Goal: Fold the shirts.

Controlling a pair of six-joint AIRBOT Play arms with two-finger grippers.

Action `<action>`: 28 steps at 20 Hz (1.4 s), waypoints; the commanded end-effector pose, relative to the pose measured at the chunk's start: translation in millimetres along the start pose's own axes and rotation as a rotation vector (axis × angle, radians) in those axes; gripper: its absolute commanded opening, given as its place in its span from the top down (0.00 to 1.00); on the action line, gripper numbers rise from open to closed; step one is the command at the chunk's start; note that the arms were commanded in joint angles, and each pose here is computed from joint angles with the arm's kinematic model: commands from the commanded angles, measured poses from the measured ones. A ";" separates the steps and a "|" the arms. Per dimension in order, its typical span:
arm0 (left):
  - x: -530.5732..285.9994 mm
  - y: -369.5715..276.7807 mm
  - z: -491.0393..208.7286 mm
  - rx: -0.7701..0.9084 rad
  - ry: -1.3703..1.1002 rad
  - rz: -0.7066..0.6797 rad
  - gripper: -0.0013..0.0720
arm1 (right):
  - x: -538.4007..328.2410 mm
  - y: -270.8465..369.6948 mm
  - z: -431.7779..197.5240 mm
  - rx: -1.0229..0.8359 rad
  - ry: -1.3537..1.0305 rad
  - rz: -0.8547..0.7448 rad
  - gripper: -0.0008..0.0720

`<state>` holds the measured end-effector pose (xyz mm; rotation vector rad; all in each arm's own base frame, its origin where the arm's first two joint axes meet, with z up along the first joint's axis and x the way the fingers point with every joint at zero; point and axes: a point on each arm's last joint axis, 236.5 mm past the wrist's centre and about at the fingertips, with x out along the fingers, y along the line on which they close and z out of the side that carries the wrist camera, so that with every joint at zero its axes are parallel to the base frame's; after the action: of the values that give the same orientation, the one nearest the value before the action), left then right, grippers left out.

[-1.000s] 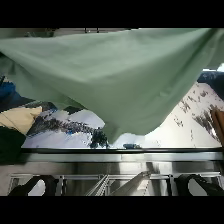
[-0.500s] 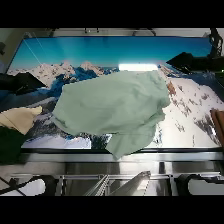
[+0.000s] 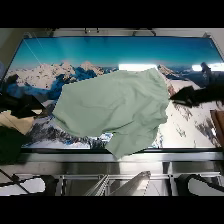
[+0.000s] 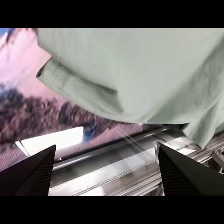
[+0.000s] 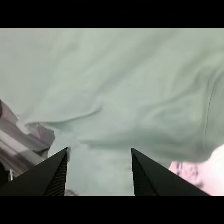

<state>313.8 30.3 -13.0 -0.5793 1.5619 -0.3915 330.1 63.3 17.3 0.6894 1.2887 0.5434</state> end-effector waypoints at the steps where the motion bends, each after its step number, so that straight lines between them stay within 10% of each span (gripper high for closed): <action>1: 27.2 23.8 -20.5 -0.052 0.058 0.038 0.03 | 25.2 -36.4 -81.9 0.245 0.047 -0.110 0.39; 12: 31.2 27.8 -18.1 -0.043 0.042 0.046 0.03 | 105.6 -62.7 -128.6 0.443 -0.048 -0.014 0.40; 16: 31.2 30.1 -14.0 -0.034 0.025 0.056 0.03 | 135.4 -55.2 -120.2 0.414 -0.061 0.032 0.65; 18: 31.3 31.1 -12.6 -0.026 0.019 0.060 0.03 | 137.9 -50.9 -118.3 0.395 -0.065 0.053 0.93; 28: 74.0 55.3 -2.4 -0.084 0.107 0.025 0.03 | 100.4 -12.8 -91.0 0.223 -0.205 0.080 0.96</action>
<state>298.8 35.6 -87.9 -0.5986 1.6640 -0.3296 255.5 138.7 -90.5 0.9614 1.1980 0.3627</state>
